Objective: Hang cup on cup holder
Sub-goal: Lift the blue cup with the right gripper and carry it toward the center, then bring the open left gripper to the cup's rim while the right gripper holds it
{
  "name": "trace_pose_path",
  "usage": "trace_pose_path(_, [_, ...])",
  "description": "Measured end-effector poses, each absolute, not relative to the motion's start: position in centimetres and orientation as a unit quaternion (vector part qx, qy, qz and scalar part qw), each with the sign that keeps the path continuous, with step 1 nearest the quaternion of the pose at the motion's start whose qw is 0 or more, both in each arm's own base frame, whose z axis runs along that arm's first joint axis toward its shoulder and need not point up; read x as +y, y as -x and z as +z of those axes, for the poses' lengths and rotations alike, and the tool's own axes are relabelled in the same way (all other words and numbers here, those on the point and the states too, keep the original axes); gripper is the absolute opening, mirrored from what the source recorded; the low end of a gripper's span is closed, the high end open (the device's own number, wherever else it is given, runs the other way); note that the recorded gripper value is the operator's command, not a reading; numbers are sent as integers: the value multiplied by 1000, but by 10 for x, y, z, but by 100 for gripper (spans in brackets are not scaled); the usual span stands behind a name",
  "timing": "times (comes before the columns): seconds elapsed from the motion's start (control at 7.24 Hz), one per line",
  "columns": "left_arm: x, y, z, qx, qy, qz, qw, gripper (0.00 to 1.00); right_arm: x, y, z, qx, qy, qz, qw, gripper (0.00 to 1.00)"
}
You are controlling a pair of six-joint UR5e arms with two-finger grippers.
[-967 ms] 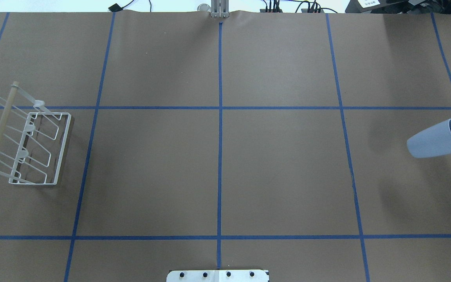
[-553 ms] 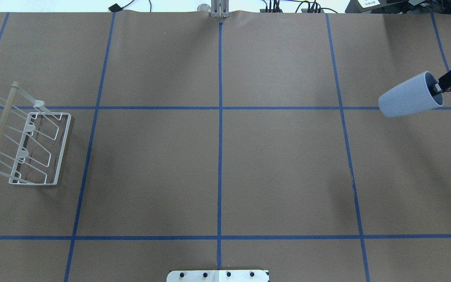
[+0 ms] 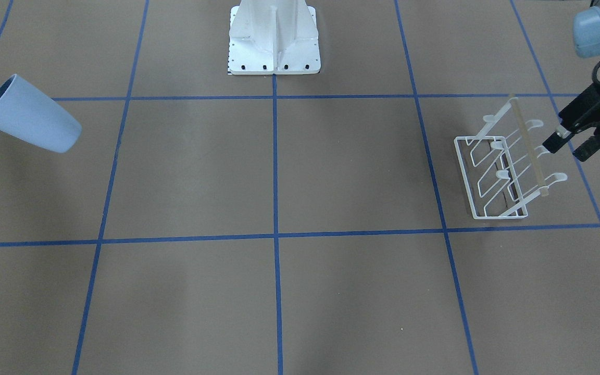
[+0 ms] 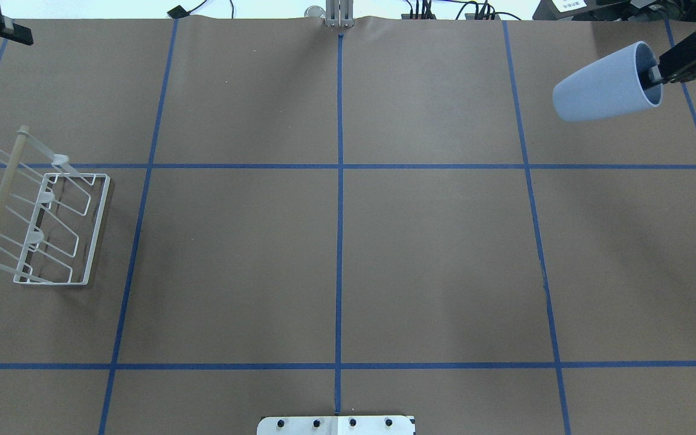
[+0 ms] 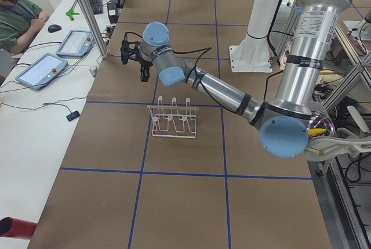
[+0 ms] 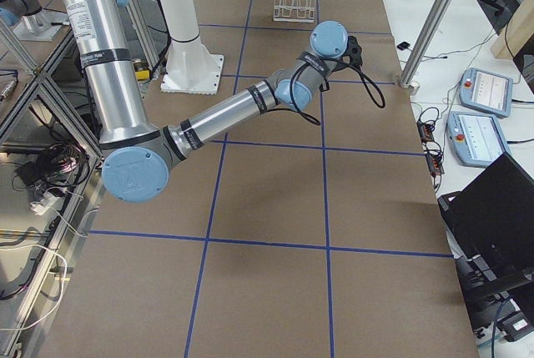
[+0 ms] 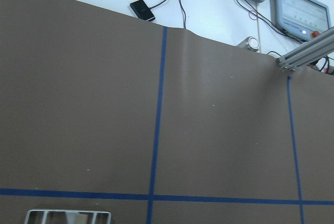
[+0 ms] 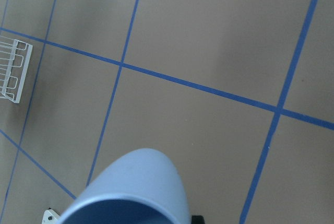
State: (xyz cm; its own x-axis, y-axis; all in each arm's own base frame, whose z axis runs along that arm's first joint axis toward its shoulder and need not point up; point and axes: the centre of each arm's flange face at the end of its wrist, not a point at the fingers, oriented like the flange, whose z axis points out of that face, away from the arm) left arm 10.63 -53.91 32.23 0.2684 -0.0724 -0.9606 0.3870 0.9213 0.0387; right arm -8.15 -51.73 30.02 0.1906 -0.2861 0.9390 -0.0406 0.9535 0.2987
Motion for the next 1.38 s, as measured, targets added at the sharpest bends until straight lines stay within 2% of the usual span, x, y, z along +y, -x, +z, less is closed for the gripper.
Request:
trace_pose_path(0.41, [-525,-189,262,649,-109,-171,733,98,-500,103,255,-671,-137,-31,728,0])
trace_pose_path(0.97, [-467,-320,165,751,-49,-206,625,98,-456,146,234,-751,-106,0,652,0])
trace_pose_path(1.38, [-427,-347,114,829,33,-241,503,98,-428,177,228,-807,-82,7,585,0])
